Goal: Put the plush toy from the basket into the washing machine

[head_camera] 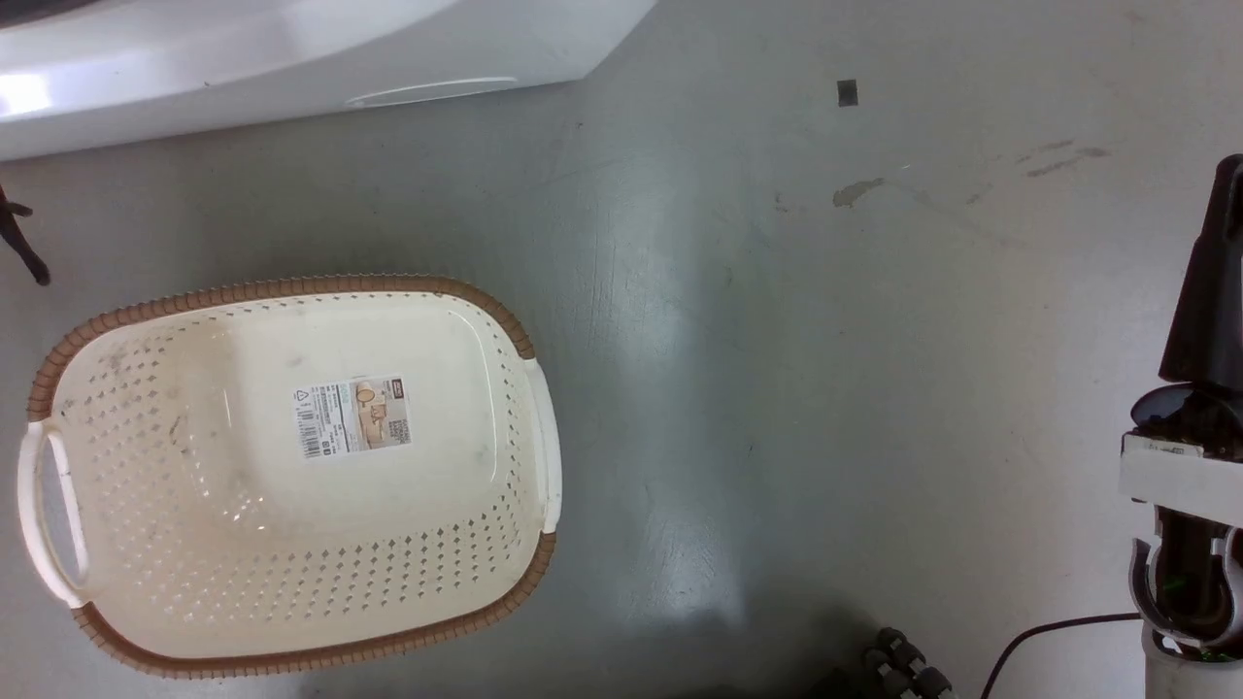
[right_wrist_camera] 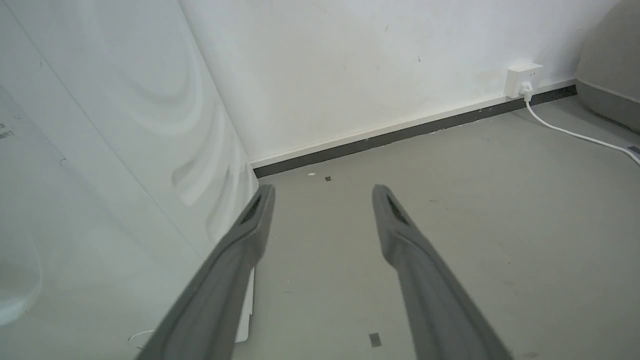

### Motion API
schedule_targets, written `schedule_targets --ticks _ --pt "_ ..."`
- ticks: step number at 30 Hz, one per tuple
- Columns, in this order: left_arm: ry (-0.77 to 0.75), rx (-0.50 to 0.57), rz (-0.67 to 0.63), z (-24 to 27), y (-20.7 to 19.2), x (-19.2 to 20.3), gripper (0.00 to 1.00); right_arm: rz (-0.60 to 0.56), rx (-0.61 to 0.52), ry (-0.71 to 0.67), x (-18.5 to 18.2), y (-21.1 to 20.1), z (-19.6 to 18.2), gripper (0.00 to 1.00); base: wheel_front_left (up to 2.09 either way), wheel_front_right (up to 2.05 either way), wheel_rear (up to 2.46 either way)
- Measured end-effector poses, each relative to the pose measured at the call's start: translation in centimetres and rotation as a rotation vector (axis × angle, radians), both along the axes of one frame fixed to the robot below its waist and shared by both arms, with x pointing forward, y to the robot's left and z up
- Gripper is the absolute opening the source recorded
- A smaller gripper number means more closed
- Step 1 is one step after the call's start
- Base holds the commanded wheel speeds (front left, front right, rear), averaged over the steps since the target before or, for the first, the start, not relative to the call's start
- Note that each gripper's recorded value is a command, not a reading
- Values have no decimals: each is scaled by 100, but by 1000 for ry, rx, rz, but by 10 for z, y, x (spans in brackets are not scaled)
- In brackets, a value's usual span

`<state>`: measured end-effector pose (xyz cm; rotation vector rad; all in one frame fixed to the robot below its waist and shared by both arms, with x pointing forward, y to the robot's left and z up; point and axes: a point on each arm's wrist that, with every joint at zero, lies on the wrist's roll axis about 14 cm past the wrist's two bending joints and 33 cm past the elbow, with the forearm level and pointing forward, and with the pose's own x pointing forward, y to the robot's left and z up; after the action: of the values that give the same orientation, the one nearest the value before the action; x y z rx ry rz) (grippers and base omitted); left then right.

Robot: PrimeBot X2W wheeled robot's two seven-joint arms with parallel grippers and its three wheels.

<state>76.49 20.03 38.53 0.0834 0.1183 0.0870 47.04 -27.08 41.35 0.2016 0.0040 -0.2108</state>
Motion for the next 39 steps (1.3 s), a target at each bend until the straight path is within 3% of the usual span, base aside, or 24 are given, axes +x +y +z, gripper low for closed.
schedule_targets --ticks 1,9,20,39 --pt "6 3 0 -1 0 0 100 1 1 0 0 0 -1 100 0 0 0" --pt "25 19 -2 3 -4 -14 100 16 14 -39 4 6 14 100 0 0 0" --pt "37 24 -41 28 -5 -80 100 39 8 -107 -13 16 55 100 0 0 0" --pt "-141 6 -43 102 -11 -276 100 147 -9 -181 -64 56 106 100 0 0 0"
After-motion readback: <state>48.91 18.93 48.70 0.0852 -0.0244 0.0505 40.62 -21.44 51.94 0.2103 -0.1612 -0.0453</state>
